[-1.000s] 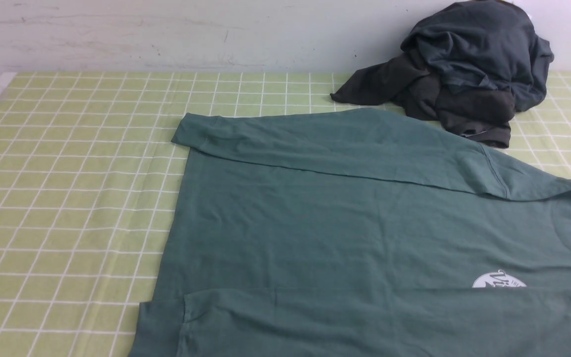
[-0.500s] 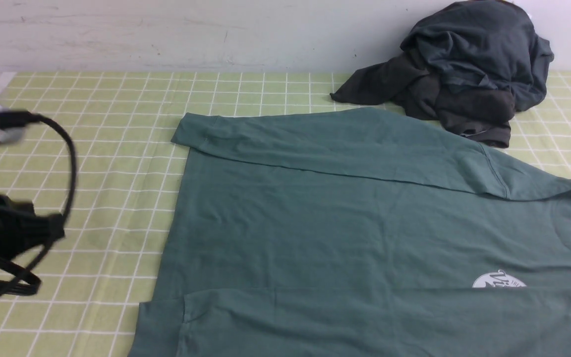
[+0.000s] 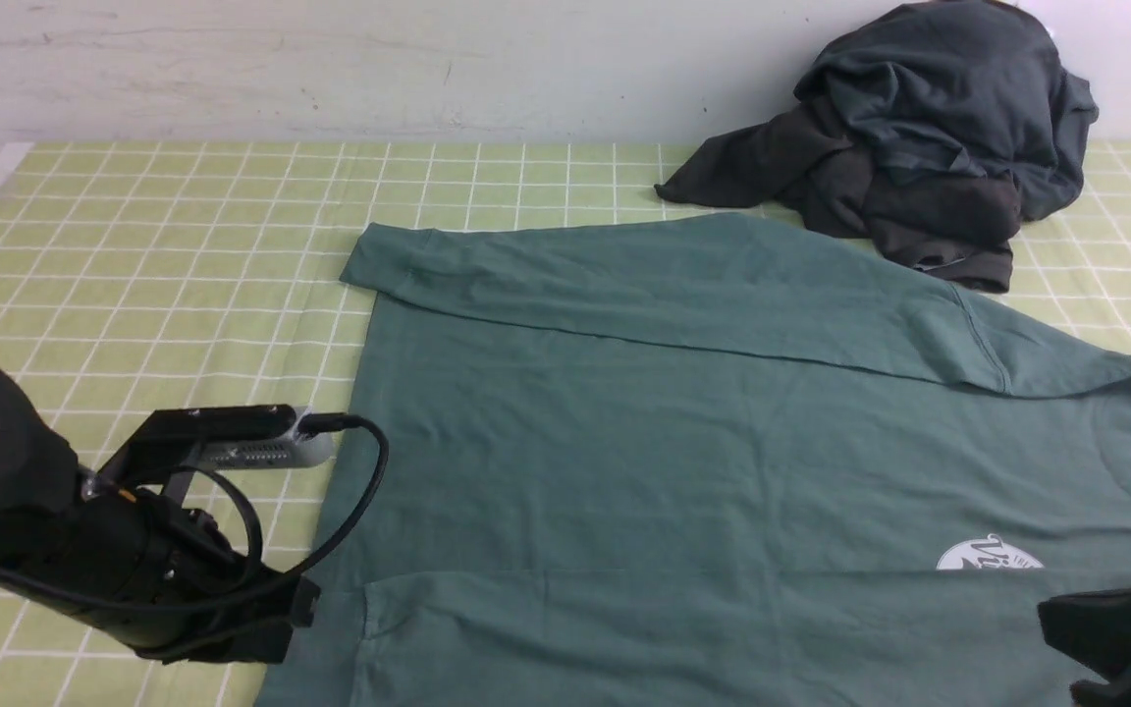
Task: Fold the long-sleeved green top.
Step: Use the left arm to clamp the cuff farthest from it, then use the left arm to drag and place the cuff at the centered position on the left edge of the fabric
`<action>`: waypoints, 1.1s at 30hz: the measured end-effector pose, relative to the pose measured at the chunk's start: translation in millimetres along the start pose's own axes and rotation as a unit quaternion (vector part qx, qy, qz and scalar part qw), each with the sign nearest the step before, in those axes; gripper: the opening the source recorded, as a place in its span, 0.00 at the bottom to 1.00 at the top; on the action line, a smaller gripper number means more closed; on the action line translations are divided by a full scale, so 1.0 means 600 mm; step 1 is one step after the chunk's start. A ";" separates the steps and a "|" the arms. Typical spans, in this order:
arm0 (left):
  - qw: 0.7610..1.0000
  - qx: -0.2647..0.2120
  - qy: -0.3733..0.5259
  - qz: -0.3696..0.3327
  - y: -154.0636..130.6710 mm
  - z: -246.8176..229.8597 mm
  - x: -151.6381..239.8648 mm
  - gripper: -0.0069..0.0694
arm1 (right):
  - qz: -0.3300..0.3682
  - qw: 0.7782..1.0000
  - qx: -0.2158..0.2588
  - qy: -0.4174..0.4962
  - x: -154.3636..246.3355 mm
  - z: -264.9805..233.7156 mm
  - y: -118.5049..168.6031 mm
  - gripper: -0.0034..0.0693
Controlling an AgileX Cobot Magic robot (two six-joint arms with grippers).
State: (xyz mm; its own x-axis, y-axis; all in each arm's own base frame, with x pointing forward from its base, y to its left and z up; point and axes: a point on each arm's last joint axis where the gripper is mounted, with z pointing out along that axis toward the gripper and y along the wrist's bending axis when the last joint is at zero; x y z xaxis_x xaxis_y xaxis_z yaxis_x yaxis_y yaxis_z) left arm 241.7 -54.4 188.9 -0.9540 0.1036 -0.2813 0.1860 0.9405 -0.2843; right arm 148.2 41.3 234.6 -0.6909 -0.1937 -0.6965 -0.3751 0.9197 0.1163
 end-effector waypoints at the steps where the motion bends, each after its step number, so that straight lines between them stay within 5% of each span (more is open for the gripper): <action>1: 1.000 -0.001 -0.004 0.004 0.000 -0.001 -0.006 0.30 | -0.003 1.000 -0.005 0.000 0.000 0.000 0.002 0.03; 5: 1.000 -0.009 -0.012 0.013 0.004 0.005 -0.028 0.45 | -0.016 1.000 -0.017 -0.003 -0.001 0.001 0.008 0.03; 10: 1.000 -0.026 -0.008 0.004 0.021 0.042 -0.039 0.47 | -0.014 1.000 -0.021 -0.005 -0.002 0.001 0.009 0.03; 14: 1.000 -0.028 0.011 -0.003 0.029 0.066 -0.037 0.39 | -0.013 1.000 -0.021 -0.006 -0.002 0.001 0.009 0.03; 20: 1.000 -0.024 0.010 0.009 0.026 0.062 -0.047 0.13 | -0.008 1.000 -0.024 -0.007 -0.003 0.001 0.010 0.03; 26: 0.999 -0.001 -0.013 0.052 0.002 0.008 -0.094 0.09 | -0.007 1.000 -0.025 -0.008 -0.003 0.001 0.010 0.03; 33: 0.981 -0.005 -0.141 0.135 -0.037 -0.109 -0.193 0.09 | -0.008 1.000 -0.025 -0.008 -0.003 0.001 0.010 0.03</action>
State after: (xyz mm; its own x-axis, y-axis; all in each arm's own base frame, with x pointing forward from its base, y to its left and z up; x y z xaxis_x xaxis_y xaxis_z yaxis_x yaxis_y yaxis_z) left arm 332.4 -66.0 287.7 -0.7664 0.2573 -0.5886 0.4197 0.8943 -0.1555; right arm 147.2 47.5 236.3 -0.6743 -0.2016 -0.7104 -0.4167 0.8981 0.1407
